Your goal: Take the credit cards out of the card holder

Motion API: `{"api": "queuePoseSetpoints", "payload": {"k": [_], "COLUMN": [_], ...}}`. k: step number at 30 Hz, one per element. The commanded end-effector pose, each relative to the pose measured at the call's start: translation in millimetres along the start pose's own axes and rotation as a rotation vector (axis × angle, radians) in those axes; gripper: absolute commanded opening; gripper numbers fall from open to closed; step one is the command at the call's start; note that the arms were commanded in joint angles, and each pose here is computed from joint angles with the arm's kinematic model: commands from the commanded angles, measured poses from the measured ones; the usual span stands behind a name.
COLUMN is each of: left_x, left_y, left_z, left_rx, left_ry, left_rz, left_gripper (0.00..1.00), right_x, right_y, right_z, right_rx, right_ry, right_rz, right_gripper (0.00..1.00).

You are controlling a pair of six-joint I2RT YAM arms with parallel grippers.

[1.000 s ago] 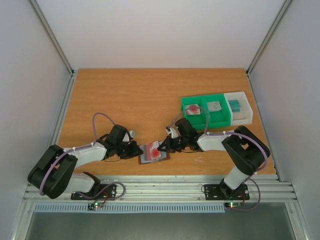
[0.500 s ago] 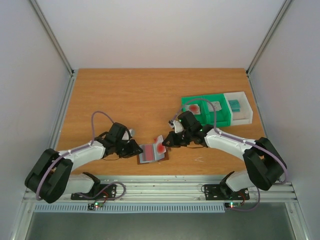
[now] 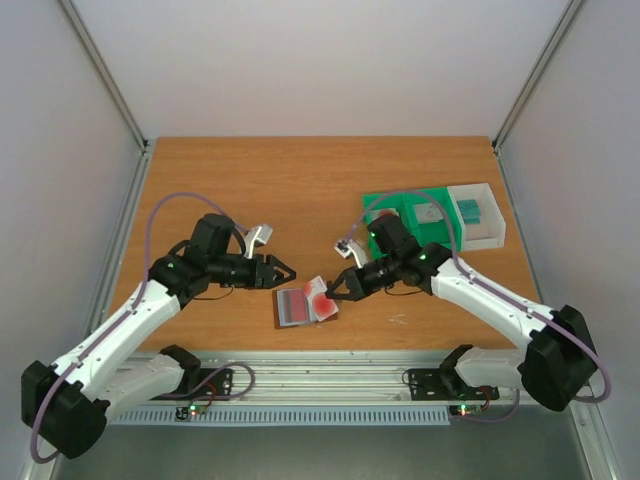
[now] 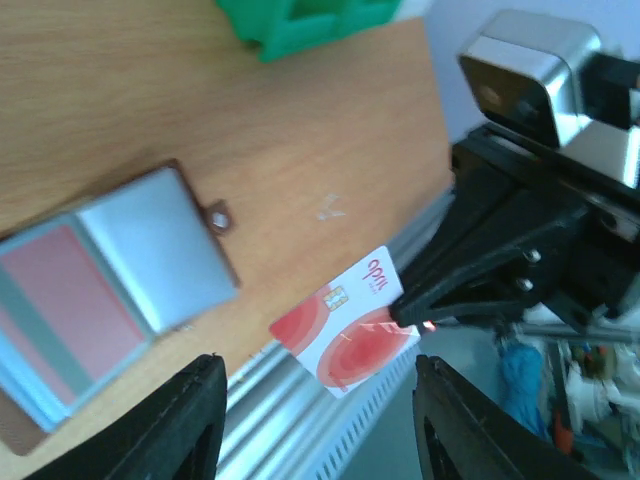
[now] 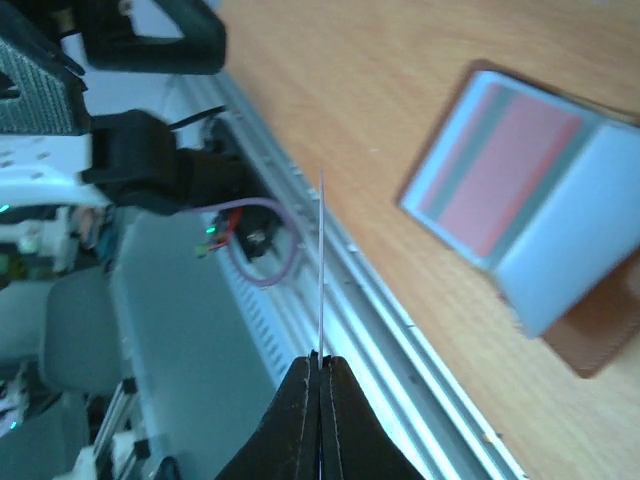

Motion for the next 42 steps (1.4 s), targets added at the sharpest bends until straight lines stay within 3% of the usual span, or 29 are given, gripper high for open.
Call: {"api": "queuePoseSetpoints", "payload": {"k": [1, 15, 20, 25, 31, 33, 36, 42], "left_x": [-33.6, -55.4, -53.7, -53.3, -51.2, -49.3, -49.2, -46.3], "left_y": [19.1, 22.4, 19.8, 17.0, 12.9, 10.7, 10.5, 10.0], "left_z": [-3.8, -4.8, -11.2, -12.0, -12.2, -11.6, -8.3, 4.5], "left_rx": [0.096, 0.147, 0.170, 0.183, 0.166, 0.155, 0.125, 0.031], "left_ry": [-0.116, -0.157, -0.147, -0.147, -0.164, -0.155, -0.148, -0.130], "left_rz": [-0.186, -0.473, -0.496, -0.508, -0.534, -0.527, -0.513, -0.410], "left_gripper": [0.51, 0.39, 0.27, 0.02, 0.00, 0.00, 0.00, 0.01], "right_x": [34.8, 65.7, 67.0, 70.5, 66.4, 64.5, 63.5, 56.6], "right_y": [19.1, 26.3, 25.1, 27.6, 27.5, 28.7, 30.7, 32.6], "right_z": [-13.2, -21.9, -20.8, -20.5, -14.5, -12.8, -12.0, -3.2], "right_rx": [0.065, 0.113, 0.115, 0.111, 0.034, -0.016, -0.066, -0.212], "right_ry": [0.117, 0.216, 0.221, 0.231, 0.197, 0.179, 0.132, -0.006], "right_rz": [0.208, 0.349, 0.364, 0.376, 0.298, 0.274, 0.272, 0.248], "right_gripper": [0.01, 0.01, 0.01, 0.01, 0.02, 0.14, 0.24, 0.36]}}
Point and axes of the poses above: each gripper's point midway between its finger pads, its own y axis back along the fingers, its own x axis along the line the jaws close on, z = x × y, the point moved 8 cm from there along y, back along the fingers, and after that the axes turned 15 degrees about -y, right-handed, at the moved point
